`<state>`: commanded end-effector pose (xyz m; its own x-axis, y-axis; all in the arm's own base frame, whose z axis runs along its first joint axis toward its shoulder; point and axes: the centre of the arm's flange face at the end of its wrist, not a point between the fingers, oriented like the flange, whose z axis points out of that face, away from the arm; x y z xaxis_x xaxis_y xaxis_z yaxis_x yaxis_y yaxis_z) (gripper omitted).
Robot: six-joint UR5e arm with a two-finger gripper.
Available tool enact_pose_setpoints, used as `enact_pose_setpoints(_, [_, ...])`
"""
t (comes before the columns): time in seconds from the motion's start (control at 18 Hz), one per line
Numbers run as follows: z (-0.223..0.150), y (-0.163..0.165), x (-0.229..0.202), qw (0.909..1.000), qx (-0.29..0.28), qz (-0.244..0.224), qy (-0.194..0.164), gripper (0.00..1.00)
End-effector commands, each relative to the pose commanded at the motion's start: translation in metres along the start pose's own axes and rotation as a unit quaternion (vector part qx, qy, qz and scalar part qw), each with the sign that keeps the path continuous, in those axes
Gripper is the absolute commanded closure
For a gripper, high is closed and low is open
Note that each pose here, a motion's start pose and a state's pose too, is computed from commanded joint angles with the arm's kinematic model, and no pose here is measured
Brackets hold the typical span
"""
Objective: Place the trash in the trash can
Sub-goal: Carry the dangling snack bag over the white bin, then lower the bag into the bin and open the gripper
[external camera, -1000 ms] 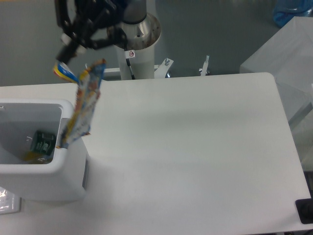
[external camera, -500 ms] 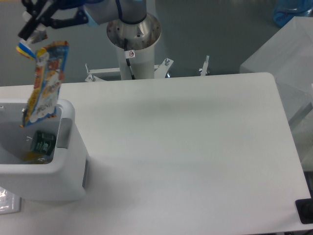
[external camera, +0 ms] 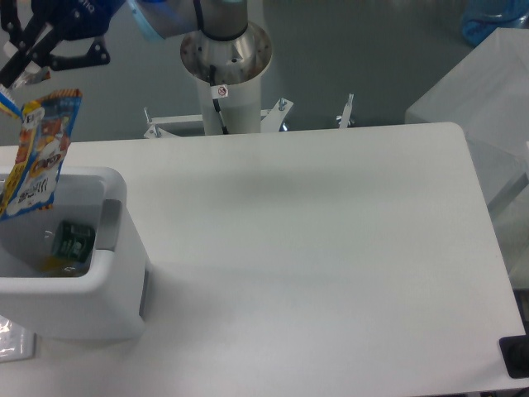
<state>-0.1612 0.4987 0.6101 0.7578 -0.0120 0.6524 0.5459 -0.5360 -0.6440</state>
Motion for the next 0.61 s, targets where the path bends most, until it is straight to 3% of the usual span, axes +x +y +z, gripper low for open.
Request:
enact_pose_setpoints(0.22, [0.054,0.009,-0.033,0.9990,-0.044,-0.006,0.010,0.98])
enact_pose_setpoints(0.28, [0.063,0.011,-0.039,0.9986,-0.051,-0.004,0.012,0.94])
enact_pose_setpoints(0.44, [0.077,0.018,-0.052,0.9979,-0.064,-0.002,0.005,0.92])
enact_pose_setpoints(0.5, [0.083,0.022,-0.056,0.9976,-0.070,-0.002,0.000,0.88])
enact_pose_setpoints(0.56, [0.085,0.023,-0.059,0.9975,-0.071,0.004,-0.002,0.76])
enact_pose_setpoints(0.61, [0.086,0.023,-0.061,0.9973,-0.072,0.007,-0.004,0.75])
